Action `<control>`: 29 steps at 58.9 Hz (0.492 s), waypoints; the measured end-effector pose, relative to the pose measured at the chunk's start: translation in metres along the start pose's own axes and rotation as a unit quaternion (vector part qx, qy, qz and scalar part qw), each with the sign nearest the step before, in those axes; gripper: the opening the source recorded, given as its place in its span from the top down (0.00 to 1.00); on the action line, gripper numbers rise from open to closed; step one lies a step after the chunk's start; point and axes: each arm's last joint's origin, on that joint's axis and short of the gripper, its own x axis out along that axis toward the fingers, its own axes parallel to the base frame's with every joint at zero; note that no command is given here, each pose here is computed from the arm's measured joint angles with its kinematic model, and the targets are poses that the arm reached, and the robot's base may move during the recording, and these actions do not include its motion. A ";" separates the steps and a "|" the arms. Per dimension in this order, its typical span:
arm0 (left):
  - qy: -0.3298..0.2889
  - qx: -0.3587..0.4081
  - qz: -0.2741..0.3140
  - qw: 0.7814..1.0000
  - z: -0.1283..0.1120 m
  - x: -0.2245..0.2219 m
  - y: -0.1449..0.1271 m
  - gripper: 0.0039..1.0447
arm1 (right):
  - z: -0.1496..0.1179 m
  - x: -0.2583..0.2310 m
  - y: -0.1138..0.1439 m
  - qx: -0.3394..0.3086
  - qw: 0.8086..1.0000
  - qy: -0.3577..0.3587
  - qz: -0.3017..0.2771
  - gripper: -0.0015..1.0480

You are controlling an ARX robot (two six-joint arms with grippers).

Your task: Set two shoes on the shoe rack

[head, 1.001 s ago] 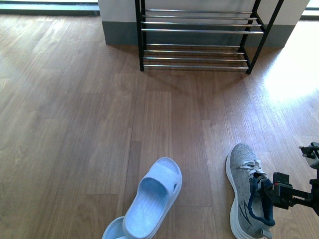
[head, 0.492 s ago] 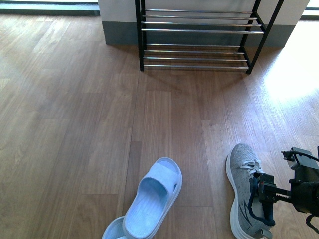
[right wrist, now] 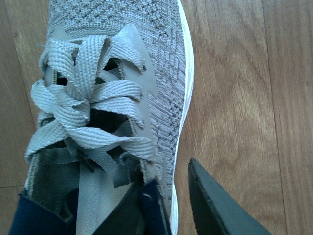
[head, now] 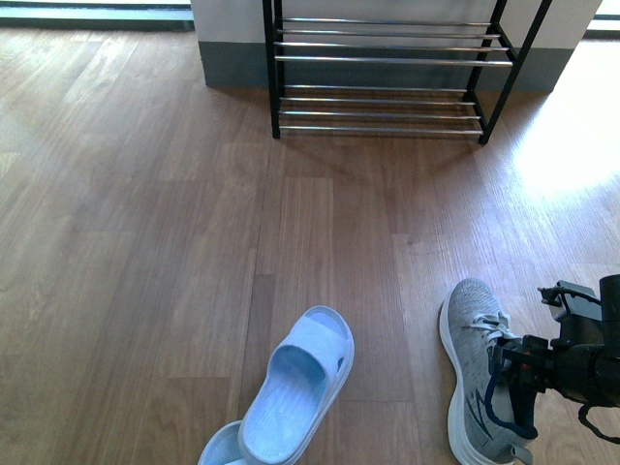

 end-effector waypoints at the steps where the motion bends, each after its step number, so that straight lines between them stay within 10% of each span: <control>1: 0.000 0.000 0.000 1.000 0.000 0.000 0.000 0.99 | 0.000 0.000 0.001 0.000 1.000 0.000 0.001 0.86; 7: 0.000 0.000 0.000 1.000 0.000 0.000 0.000 0.99 | -0.002 -0.001 0.004 -0.002 1.000 0.003 0.004 0.99; 29: 0.000 0.000 0.000 1.000 0.000 0.000 0.000 0.99 | 0.015 -0.060 0.019 -0.010 0.999 -0.030 -0.022 0.99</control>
